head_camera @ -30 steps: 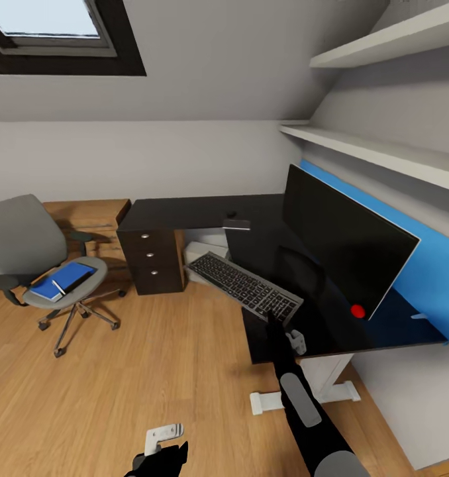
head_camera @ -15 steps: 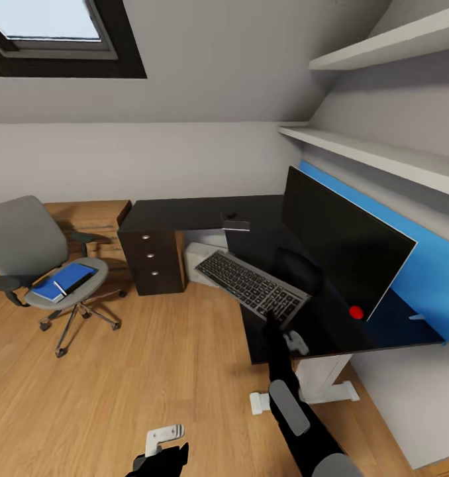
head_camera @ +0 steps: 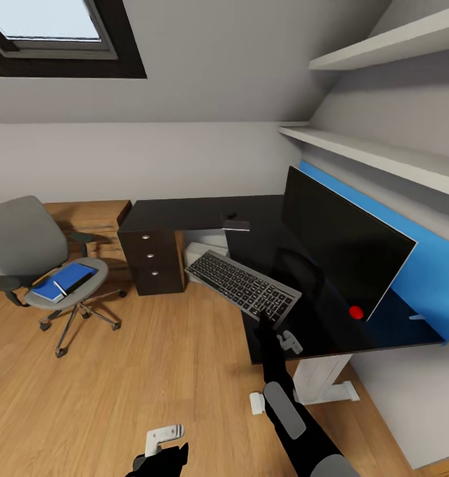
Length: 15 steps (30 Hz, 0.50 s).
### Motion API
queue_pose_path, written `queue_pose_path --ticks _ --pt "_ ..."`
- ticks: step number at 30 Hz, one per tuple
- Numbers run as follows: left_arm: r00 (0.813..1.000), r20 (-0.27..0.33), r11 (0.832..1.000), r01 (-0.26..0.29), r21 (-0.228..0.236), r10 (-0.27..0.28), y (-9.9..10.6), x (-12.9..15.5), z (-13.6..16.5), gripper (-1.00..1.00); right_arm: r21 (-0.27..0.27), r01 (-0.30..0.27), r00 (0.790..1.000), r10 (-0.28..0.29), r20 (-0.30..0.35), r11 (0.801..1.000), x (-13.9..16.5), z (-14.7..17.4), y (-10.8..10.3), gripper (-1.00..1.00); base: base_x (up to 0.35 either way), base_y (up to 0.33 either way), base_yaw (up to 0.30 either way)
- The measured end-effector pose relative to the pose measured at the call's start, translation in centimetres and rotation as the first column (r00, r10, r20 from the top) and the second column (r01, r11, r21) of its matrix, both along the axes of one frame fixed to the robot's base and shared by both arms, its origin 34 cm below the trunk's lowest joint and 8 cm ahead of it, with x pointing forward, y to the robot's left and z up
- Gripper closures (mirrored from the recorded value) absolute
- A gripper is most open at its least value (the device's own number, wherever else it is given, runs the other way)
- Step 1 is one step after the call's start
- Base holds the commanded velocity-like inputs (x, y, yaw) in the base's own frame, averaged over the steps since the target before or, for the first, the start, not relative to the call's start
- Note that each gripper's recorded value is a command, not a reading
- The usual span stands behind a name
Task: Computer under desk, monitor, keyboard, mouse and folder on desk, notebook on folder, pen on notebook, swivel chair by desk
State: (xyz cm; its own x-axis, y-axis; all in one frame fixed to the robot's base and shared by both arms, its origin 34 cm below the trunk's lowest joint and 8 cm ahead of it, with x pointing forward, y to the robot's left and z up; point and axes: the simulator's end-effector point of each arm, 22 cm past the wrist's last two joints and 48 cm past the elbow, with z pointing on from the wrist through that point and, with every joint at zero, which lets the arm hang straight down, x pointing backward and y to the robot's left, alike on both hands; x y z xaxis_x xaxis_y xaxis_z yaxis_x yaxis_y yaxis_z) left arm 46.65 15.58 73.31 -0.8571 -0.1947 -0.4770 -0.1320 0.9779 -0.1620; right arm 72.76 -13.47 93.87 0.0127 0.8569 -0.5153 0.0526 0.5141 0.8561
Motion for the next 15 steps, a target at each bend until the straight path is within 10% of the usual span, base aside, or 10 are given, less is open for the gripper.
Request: queue_pose_path --ticks 15 --pt "0.999 0.036 1.000 -0.013 -0.002 0.013 0.07 0.67 0.44 -1.00 0.001 0.001 1.000 -0.001 0.000 1.000 -0.04 0.01 -0.02 1.00 0.190 0.026 0.000"
